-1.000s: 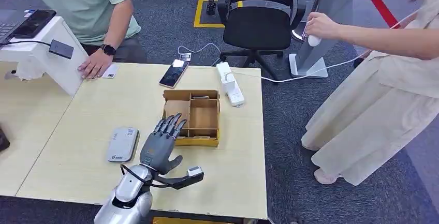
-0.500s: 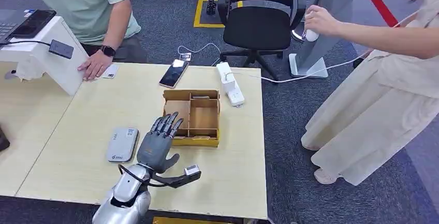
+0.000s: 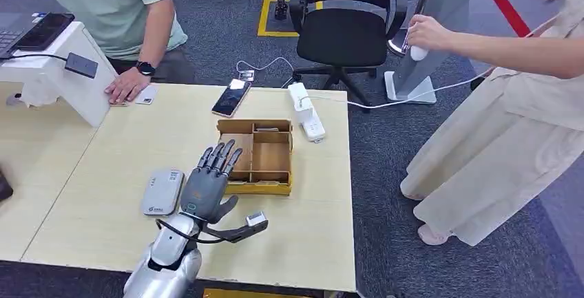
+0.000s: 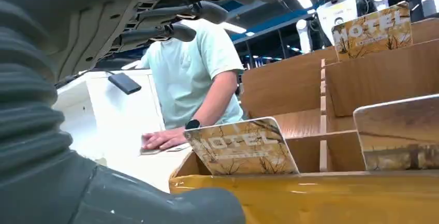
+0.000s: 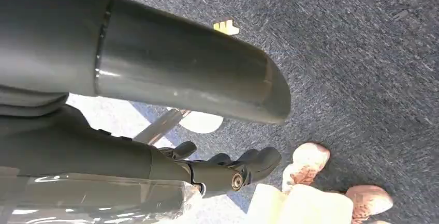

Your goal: Pass the card to the sensor for recognition and then transmit it.

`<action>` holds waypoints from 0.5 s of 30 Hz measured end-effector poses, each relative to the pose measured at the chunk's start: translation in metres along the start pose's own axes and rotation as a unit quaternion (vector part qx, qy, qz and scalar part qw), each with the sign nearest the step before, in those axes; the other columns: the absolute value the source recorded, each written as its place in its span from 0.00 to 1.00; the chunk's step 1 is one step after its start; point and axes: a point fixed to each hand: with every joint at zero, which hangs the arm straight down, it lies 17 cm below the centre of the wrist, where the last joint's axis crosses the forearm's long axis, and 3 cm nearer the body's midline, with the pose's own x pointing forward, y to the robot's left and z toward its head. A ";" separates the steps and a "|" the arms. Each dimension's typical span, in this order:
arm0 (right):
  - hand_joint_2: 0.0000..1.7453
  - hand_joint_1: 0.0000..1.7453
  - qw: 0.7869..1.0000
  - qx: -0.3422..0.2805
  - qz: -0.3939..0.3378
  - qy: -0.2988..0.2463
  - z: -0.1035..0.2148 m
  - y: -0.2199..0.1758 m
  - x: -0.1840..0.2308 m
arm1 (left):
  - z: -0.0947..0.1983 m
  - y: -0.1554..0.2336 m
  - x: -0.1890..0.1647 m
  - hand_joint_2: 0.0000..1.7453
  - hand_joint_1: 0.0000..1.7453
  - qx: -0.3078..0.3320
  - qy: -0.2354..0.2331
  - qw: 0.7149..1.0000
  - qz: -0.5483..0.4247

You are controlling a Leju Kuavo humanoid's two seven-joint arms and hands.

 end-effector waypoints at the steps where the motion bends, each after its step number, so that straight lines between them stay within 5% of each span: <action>1: 0.00 0.00 1.000 0.000 0.000 0.000 0.000 0.000 0.000 | -0.001 0.001 0.001 1.00 0.00 0.001 0.000 1.000 0.001; 15: 0.00 0.00 1.000 -0.002 0.000 0.000 0.000 -0.001 0.000 | 0.004 -0.019 0.004 1.00 0.00 -0.036 0.008 0.999 0.040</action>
